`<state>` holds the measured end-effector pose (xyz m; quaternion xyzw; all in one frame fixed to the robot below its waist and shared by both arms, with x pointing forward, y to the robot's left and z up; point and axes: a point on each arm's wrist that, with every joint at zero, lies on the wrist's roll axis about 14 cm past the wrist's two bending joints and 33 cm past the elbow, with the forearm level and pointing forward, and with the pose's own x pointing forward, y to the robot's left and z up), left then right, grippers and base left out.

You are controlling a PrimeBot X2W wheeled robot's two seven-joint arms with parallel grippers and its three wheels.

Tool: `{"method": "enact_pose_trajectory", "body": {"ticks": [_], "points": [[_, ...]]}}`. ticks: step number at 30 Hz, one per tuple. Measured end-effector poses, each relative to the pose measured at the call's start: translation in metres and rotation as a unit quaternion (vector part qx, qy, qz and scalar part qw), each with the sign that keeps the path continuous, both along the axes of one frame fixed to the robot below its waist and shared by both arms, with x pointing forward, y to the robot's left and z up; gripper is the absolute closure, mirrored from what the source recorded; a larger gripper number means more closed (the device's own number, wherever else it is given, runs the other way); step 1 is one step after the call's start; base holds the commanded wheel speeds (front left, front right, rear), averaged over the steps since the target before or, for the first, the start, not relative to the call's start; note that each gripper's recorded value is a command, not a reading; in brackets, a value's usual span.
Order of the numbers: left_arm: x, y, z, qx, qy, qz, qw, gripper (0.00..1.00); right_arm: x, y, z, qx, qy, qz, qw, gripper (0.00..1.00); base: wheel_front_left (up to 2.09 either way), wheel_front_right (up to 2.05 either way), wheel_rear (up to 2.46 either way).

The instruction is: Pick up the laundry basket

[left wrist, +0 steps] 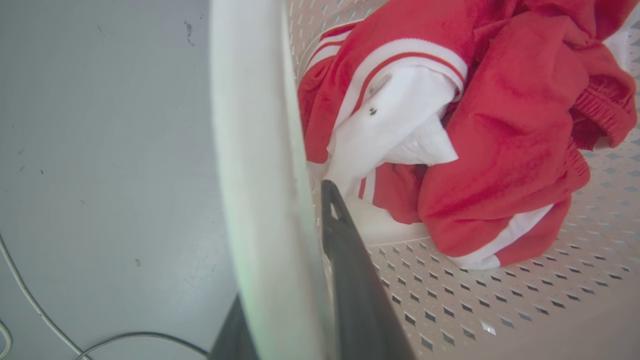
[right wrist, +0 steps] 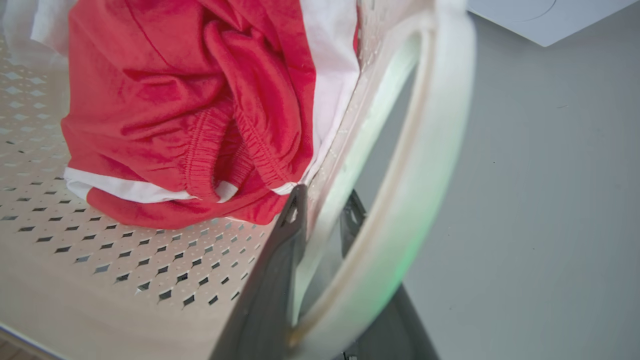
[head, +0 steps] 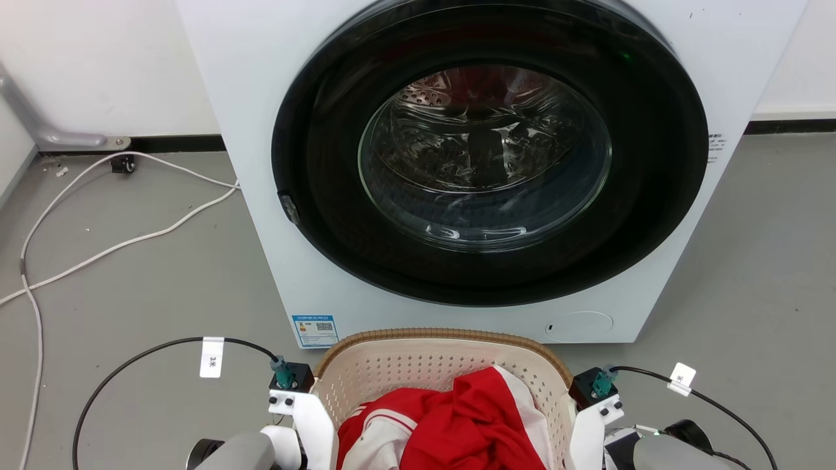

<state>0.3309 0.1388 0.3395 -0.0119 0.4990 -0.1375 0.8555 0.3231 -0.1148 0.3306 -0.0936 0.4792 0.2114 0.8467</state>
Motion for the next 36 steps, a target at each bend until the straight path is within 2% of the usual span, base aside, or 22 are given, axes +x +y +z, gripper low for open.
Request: {"method": "enact_pose_trajectory", "body": {"ticks": [36], "points": [[-0.0089,-0.0021,-0.0069,-0.007,0.016,0.002,1.0,1.0,-0.0042,-0.0012,-0.0032,-0.004,0.009,0.002,1.0,1.0,0.0,0.0,0.0]]}}
